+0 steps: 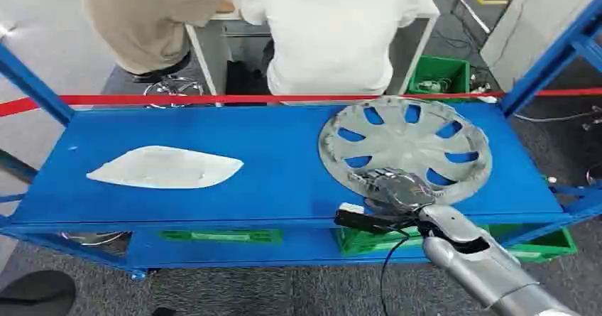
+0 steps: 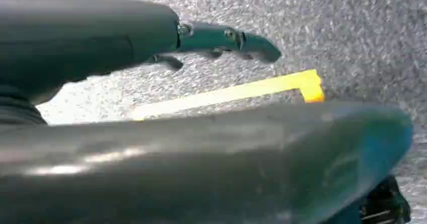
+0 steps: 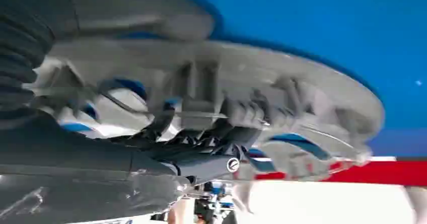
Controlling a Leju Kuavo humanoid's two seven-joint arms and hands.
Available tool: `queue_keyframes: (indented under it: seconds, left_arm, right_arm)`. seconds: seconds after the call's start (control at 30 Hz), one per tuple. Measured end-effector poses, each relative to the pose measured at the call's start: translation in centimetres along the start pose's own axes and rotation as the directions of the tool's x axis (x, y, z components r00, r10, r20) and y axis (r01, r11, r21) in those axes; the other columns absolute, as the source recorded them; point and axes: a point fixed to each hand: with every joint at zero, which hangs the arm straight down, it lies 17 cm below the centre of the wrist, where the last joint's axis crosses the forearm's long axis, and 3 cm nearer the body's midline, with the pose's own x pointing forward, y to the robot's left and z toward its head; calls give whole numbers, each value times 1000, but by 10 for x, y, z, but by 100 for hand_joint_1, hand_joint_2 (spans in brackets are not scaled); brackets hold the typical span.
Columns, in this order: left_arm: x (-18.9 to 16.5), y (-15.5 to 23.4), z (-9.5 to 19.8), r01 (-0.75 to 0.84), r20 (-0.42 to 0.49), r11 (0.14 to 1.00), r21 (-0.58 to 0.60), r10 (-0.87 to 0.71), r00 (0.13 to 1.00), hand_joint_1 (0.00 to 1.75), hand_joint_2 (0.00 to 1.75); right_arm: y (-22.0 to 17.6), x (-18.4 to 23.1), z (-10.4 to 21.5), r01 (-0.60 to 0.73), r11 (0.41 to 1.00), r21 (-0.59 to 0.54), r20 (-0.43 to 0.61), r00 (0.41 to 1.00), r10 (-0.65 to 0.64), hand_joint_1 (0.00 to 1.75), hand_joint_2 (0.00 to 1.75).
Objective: Take the parts from the cabinet and place them on the table.
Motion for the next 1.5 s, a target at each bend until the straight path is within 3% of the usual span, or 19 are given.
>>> queue_keyframes:
  seconds: [0.1, 0.13, 0.17, 0.2, 0.23, 0.8, 0.93, 1.2, 1.5]
  left_arm:
    - [2, 1, 0, -2, 3, 1000, 1, 2, 1000, 0, 0]
    - [3, 1, 0, -4, 7, 1000, 1, 4, 1000, 0, 0]
    - [4, 1, 0, -5, 9, 1000, 0, 5, 1000, 0, 0]
    - [4, 0, 0, -5, 10, 1000, -1, 5, 1000, 0, 0]
    - [3, -1, 0, -4, 8, 1000, -2, 4, 1000, 0, 0]
    - [2, 0, 0, -8, 12, 1000, -1, 8, 1000, 0, 0]
    - [18, -6, 2, -18, 107, 999, -38, 22, 994, 0, 0]
    - [17, -2, 2, 6, 119, 1000, -17, -4, 993, 0, 0]
    - [20, 3, 3, 6, 155, 1000, -14, -4, 988, 0, 0]
  right_arm:
    - [-4, 1, -2, -6, 1000, -9, 1, 1000, 6, 72, 175]
    - [-6, 2, -3, -8, 1000, -12, 2, 1000, 8, 82, 175]
    - [-7, 1, -4, -13, 1000, -12, -2, 1000, 13, 98, 175]
    - [-5, 1, -4, -16, 1000, -7, -7, 1000, 16, 134, 175]
    - [-4, 0, -4, -19, 1000, -4, -12, 1000, 19, 155, 175]
    - [-1, -7, -7, -40, 999, 18, -38, 998, 41, 155, 175]
    - [-1, -7, -7, -39, 999, 19, -37, 999, 40, 155, 175]
    - [-6, -5, -7, -17, 1000, 1, -30, 999, 17, 155, 175]
    - [-5, 23, 7, 234, 972, -9, 112, 966, -231, 155, 175]
